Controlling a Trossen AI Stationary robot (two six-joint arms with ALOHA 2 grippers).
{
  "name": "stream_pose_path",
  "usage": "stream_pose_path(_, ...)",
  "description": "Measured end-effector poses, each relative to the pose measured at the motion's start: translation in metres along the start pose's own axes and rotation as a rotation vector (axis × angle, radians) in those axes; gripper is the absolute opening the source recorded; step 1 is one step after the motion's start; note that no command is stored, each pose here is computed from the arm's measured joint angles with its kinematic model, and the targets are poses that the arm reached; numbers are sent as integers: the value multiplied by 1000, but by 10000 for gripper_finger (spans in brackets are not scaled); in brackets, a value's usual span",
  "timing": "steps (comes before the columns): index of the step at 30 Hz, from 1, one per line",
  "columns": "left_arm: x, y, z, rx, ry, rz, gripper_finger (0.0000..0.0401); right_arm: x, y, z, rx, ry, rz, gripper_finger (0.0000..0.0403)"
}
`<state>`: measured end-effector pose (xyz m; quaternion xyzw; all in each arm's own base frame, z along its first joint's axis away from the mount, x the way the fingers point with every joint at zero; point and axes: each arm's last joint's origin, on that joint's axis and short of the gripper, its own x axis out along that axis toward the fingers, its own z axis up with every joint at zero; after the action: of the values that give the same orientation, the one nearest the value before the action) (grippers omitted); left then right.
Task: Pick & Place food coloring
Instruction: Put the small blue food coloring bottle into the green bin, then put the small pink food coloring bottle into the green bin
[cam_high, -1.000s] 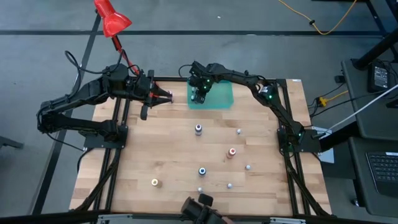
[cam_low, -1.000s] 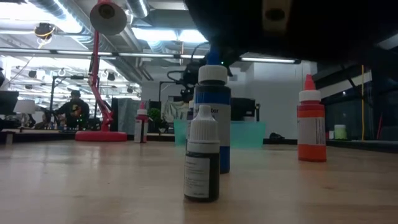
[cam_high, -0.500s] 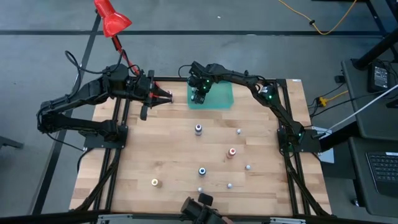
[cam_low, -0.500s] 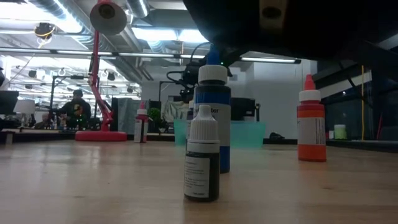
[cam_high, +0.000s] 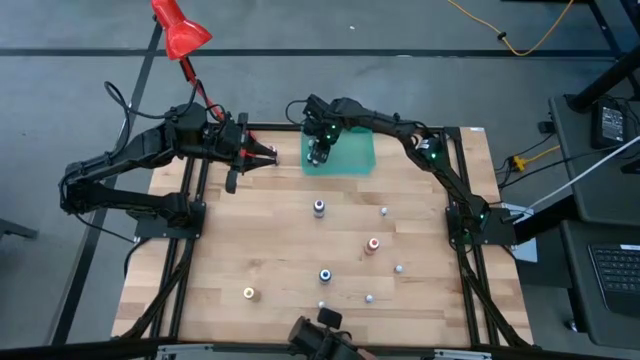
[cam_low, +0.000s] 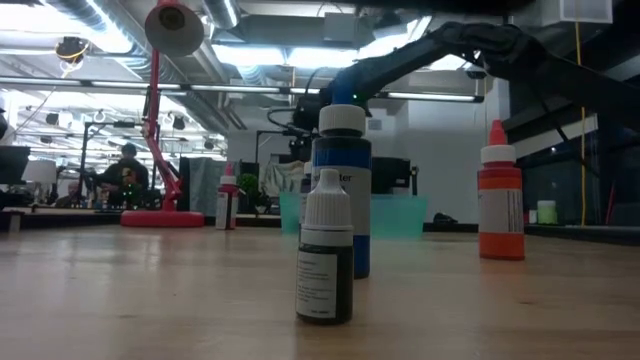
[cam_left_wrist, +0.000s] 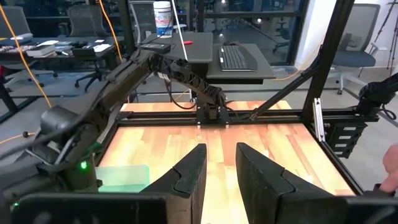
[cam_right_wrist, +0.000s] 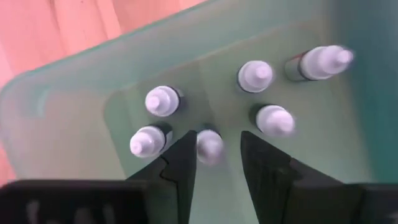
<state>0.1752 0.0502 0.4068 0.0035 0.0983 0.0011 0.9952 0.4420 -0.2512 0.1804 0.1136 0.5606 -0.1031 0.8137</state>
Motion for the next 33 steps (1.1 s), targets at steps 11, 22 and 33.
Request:
stream_pose_path(11, 0, 0, 0, 0, 0, 0, 82, -44, 13, 3, 17, 56, -7, 144)
stream_pose_path(22, 0, 0, 0, 40, 4, 0, 82, -87, 31, -11, 43, 158, 15, 123)
stream_pose_path(33, 0, 0, -3, 58, 30, -2, 82, -180, 62, -46, 38, 63, -89, 107)
